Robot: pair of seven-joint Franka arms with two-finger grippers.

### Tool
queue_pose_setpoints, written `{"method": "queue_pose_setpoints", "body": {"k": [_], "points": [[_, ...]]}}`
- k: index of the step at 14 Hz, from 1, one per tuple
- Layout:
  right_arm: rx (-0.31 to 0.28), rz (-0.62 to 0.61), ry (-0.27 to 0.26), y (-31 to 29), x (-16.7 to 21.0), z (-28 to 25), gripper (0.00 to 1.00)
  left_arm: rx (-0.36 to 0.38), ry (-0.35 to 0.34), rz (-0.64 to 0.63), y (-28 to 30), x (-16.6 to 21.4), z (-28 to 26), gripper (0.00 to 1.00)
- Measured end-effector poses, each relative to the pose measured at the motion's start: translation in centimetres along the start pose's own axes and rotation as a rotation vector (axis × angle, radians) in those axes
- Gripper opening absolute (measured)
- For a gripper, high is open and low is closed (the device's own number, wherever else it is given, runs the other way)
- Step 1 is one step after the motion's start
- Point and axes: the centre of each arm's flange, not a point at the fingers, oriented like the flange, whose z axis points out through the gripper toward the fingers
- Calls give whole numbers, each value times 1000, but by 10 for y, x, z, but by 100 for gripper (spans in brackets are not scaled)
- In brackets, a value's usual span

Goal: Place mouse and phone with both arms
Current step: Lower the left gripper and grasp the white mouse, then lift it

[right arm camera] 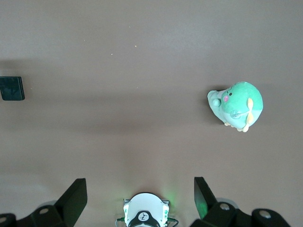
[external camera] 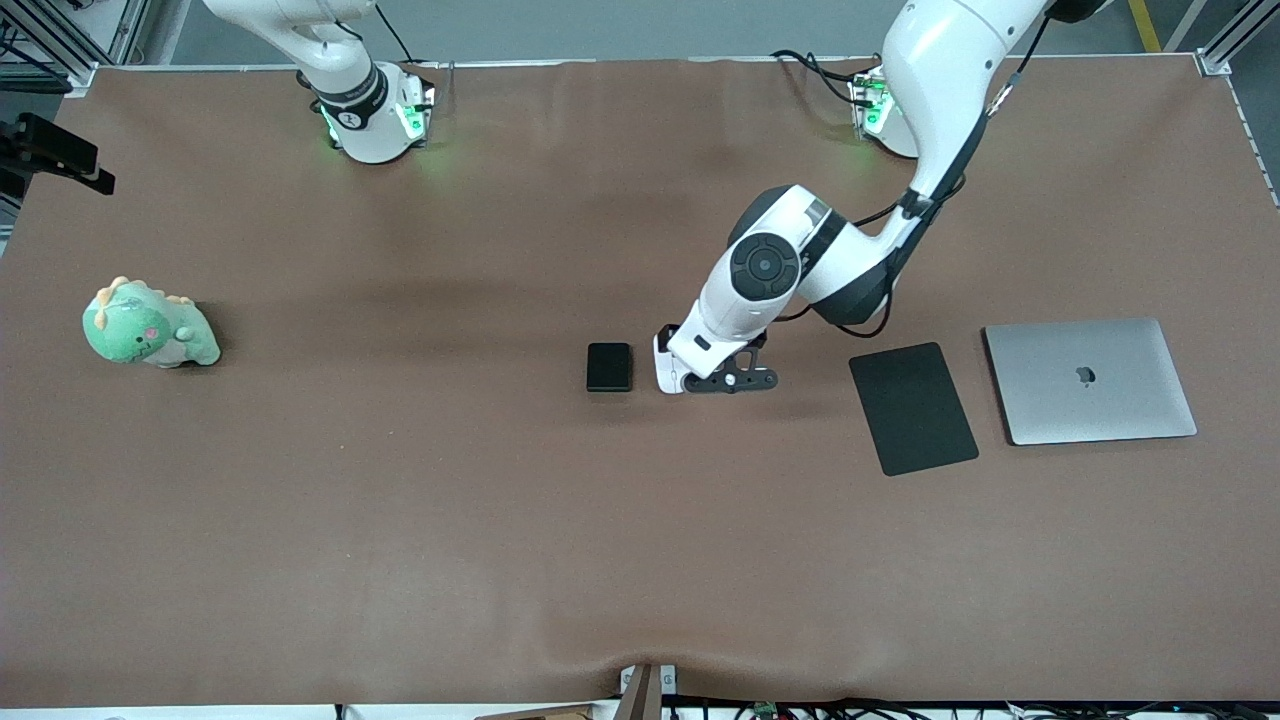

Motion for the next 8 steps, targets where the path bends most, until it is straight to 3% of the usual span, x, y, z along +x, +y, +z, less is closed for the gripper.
{"method": "queue_pose_setpoints", "body": {"k": [4,8], "points": [[0,0,0,0,0,0,100,53,44,-23,20,-16,42,100],[0,0,0,0,0,0,100,38,55,-43,29,-22,67,100]]}}
